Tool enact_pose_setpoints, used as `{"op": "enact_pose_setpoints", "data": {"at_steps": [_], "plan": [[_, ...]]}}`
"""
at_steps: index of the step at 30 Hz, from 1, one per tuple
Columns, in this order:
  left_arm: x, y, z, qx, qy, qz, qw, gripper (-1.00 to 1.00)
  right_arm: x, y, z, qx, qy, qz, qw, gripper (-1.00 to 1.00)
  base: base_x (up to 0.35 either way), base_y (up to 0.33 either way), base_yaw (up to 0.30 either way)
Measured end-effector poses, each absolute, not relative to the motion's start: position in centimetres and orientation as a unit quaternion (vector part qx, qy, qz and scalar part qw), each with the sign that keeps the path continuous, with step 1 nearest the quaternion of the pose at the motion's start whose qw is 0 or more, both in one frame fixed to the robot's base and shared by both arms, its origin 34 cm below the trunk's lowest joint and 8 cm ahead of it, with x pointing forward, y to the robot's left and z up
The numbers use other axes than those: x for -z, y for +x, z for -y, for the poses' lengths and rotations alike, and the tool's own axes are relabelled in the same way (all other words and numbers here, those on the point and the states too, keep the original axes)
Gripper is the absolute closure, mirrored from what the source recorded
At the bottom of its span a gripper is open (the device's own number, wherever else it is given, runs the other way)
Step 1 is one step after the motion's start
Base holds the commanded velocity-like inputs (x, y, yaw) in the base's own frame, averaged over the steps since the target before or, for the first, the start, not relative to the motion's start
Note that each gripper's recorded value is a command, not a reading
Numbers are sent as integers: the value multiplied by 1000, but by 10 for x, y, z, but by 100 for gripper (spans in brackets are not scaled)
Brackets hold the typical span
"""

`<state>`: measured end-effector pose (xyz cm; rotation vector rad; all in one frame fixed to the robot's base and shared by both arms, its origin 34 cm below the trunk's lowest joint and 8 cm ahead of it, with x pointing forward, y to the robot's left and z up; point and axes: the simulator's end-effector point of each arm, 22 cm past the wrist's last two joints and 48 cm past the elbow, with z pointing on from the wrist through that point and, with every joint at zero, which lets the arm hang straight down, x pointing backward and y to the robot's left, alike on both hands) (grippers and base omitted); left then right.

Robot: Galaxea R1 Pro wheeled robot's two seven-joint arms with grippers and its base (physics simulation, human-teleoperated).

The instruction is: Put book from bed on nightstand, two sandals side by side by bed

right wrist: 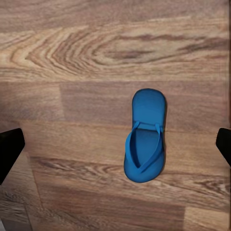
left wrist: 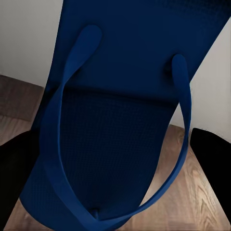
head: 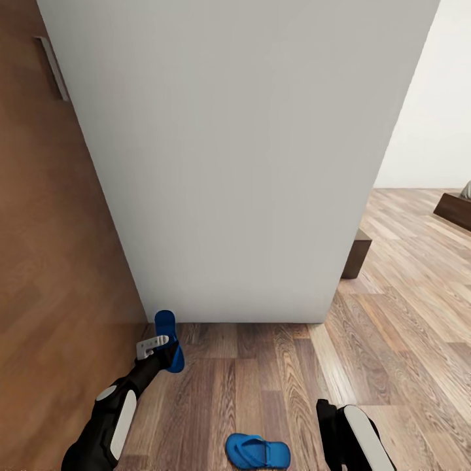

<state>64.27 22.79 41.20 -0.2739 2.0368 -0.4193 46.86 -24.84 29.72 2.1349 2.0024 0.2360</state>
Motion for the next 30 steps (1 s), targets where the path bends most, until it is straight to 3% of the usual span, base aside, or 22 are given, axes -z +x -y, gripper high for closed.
{"op": "enact_pose_setpoints", "data": {"at_steps": [30], "plan": [[-341, 627, -228, 166, -123, -871, 446, 100, -248, 440, 247, -37, 726, -684, 59, -100, 0, 0, 0]]}}
